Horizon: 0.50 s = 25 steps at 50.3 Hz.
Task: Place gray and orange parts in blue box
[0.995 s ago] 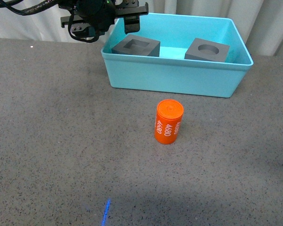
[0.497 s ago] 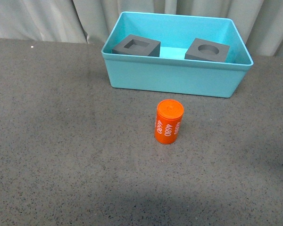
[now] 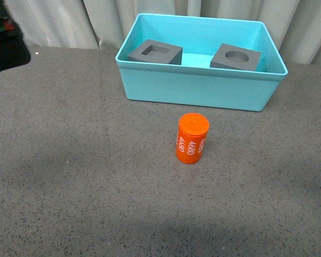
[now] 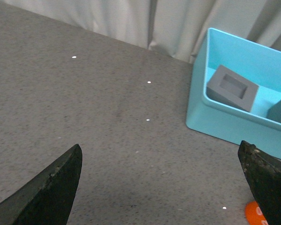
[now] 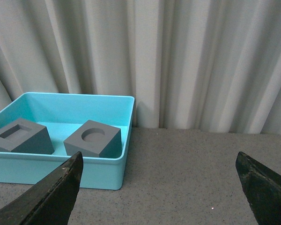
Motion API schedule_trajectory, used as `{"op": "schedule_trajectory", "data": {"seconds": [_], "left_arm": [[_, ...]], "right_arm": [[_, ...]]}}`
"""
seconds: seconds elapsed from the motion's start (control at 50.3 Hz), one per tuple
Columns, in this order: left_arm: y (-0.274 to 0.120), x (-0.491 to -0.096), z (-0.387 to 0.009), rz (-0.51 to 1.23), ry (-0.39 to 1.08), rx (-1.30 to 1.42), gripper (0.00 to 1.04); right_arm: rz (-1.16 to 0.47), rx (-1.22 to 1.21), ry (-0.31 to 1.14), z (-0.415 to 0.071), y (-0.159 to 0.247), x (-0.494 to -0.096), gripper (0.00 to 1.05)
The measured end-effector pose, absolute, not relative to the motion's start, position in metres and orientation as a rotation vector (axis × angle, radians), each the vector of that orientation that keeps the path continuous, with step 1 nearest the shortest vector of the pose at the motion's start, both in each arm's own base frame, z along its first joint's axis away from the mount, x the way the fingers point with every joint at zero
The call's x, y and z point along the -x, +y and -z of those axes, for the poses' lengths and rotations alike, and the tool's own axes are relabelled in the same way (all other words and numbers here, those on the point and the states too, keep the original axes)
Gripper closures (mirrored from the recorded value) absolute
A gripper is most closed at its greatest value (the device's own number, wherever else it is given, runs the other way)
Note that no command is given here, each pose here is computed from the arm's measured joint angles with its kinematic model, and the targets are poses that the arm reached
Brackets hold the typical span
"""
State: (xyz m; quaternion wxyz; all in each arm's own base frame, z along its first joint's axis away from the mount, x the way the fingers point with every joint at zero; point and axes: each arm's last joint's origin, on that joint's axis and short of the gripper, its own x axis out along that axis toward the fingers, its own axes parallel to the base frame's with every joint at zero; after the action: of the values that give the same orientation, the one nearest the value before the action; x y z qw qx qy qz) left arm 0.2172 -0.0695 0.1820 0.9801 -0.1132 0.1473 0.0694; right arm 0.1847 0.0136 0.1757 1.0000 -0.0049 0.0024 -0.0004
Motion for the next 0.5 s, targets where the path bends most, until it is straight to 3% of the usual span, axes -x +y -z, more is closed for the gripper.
{"op": "schedule_trajectory", "data": {"seconds": [0.119, 0.199, 0.318, 0.497], "left_arm": [[-0.060, -0.206, -0.173, -0.171, 0.300, 0.206, 0.08], [-0.054, -0.202, -0.166, -0.043, 0.188, 0.159, 0.21], [-0.043, -0.188, -0.164, 0.011, 0.028, 0.082, 0.40], [-0.029, -0.171, -0.161, 0.008, 0.016, 0.024, 0.71]], "right_arm": [[0.001, 0.010, 0.005, -0.176, 0.014, -0.185, 0.10], [0.000, 0.010, 0.004, -0.176, 0.014, -0.185, 0.10], [0.001, 0.010, 0.006, -0.175, 0.014, -0.185, 0.10], [0.001, 0.010, 0.004, -0.176, 0.014, -0.185, 0.10]]}}
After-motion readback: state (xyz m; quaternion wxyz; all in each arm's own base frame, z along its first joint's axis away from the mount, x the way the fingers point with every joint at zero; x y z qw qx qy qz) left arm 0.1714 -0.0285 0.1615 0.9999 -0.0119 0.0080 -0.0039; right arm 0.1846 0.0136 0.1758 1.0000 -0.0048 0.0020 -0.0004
